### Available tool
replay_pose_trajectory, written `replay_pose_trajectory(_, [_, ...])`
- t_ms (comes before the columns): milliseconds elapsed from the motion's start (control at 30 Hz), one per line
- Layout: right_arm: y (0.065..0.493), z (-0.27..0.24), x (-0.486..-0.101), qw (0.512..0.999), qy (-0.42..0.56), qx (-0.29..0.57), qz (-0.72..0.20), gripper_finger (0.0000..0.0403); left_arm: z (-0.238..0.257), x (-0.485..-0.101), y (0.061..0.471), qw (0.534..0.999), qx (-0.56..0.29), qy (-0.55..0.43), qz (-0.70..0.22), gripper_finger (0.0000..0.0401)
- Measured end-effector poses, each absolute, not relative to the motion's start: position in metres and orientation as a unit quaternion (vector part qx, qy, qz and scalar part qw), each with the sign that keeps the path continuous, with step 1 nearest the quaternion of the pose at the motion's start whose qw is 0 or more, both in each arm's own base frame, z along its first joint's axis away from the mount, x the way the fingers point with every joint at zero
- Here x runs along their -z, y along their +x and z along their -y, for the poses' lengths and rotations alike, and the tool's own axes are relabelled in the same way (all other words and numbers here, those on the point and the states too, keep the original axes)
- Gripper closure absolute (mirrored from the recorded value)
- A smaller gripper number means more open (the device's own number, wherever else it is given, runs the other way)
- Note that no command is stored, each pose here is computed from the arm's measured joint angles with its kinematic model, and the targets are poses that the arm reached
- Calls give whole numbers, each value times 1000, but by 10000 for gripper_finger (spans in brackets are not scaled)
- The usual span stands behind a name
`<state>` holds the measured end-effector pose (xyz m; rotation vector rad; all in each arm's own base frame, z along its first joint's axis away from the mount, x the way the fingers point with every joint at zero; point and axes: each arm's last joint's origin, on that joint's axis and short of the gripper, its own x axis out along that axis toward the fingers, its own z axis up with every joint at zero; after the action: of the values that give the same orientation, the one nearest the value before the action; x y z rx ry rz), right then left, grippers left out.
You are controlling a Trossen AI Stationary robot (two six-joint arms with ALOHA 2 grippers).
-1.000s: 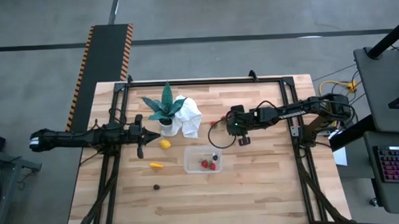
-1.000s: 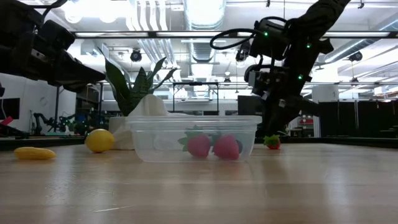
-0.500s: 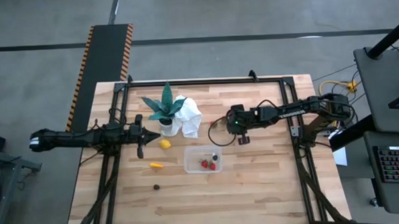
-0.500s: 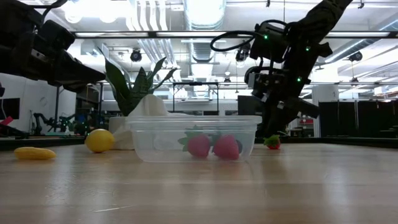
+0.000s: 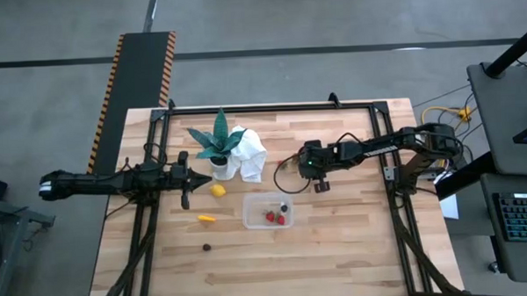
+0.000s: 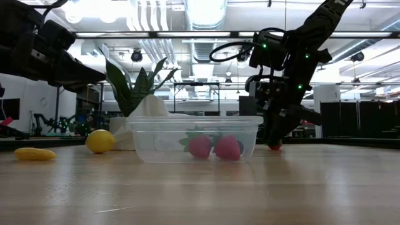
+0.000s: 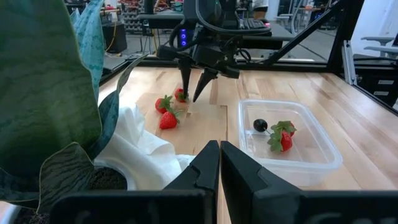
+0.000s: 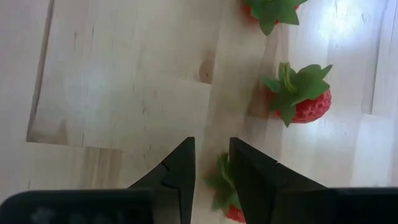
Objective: Pick and placing Produce into tupperware
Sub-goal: Put the strawberry into the bin
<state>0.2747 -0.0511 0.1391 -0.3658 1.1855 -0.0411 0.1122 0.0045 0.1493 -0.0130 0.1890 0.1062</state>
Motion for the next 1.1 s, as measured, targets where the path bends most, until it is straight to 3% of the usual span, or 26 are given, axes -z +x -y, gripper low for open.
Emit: replay_pose_trajectory(1100, [269, 53, -140, 792, -193, 31, -579, 329, -4, -149, 112, 994, -53, -7, -94, 401])
